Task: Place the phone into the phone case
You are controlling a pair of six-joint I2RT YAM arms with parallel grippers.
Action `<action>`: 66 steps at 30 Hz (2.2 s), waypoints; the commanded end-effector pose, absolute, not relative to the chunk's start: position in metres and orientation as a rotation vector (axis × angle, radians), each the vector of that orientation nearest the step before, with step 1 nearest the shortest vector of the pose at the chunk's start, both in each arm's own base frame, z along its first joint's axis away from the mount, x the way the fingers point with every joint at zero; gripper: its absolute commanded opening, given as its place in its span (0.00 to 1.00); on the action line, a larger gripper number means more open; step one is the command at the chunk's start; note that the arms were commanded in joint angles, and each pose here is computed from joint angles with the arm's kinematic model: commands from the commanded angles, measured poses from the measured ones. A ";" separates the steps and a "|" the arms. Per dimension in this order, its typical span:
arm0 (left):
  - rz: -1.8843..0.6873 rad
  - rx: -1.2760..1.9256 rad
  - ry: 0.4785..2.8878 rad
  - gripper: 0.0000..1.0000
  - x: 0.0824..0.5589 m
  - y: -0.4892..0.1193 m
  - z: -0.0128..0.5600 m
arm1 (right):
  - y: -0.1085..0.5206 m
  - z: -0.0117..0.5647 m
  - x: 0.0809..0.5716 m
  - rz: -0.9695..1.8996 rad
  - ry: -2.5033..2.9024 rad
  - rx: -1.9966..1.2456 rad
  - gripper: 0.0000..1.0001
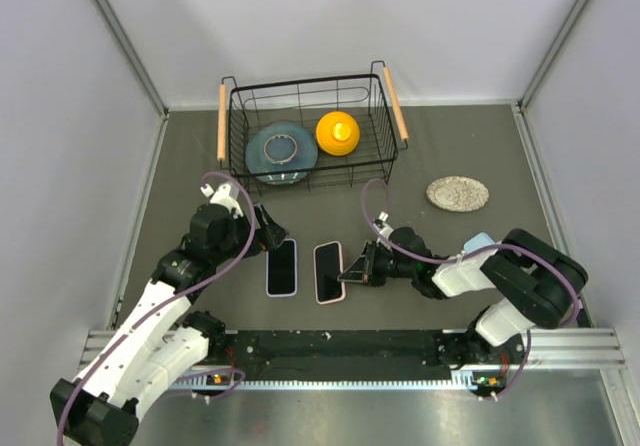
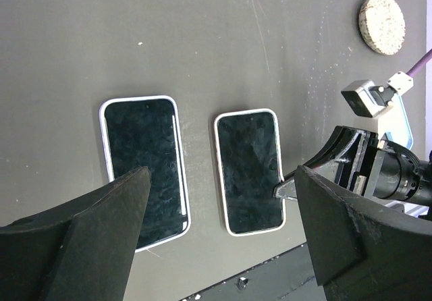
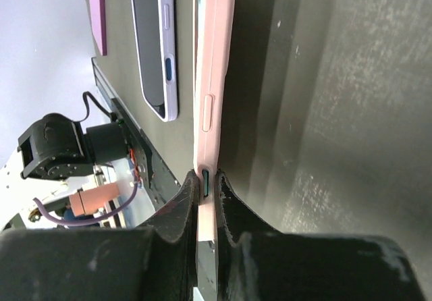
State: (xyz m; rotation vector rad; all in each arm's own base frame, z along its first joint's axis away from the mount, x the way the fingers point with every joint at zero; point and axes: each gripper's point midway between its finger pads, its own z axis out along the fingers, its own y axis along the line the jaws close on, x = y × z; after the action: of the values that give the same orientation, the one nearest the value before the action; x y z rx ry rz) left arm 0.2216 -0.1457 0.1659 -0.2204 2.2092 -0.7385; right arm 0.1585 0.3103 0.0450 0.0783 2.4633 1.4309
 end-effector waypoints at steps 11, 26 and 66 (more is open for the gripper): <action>-0.724 -0.290 2.225 0.93 0.226 -0.139 0.151 | 0.313 0.050 0.189 1.380 2.316 0.179 0.00; -0.222 -0.782 2.292 0.95 0.231 -0.040 0.109 | 0.317 0.057 0.177 1.556 2.285 0.267 0.49; 0.502 -1.900 1.989 0.61 0.207 0.175 0.048 | 0.234 0.155 0.164 1.174 2.083 0.031 0.86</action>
State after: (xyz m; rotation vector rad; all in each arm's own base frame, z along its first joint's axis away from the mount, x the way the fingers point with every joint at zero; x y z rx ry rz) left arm 0.2073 0.1724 0.0483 -1.8746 2.0051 0.4933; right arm 0.1565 0.2311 0.1298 0.0447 2.1510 1.1616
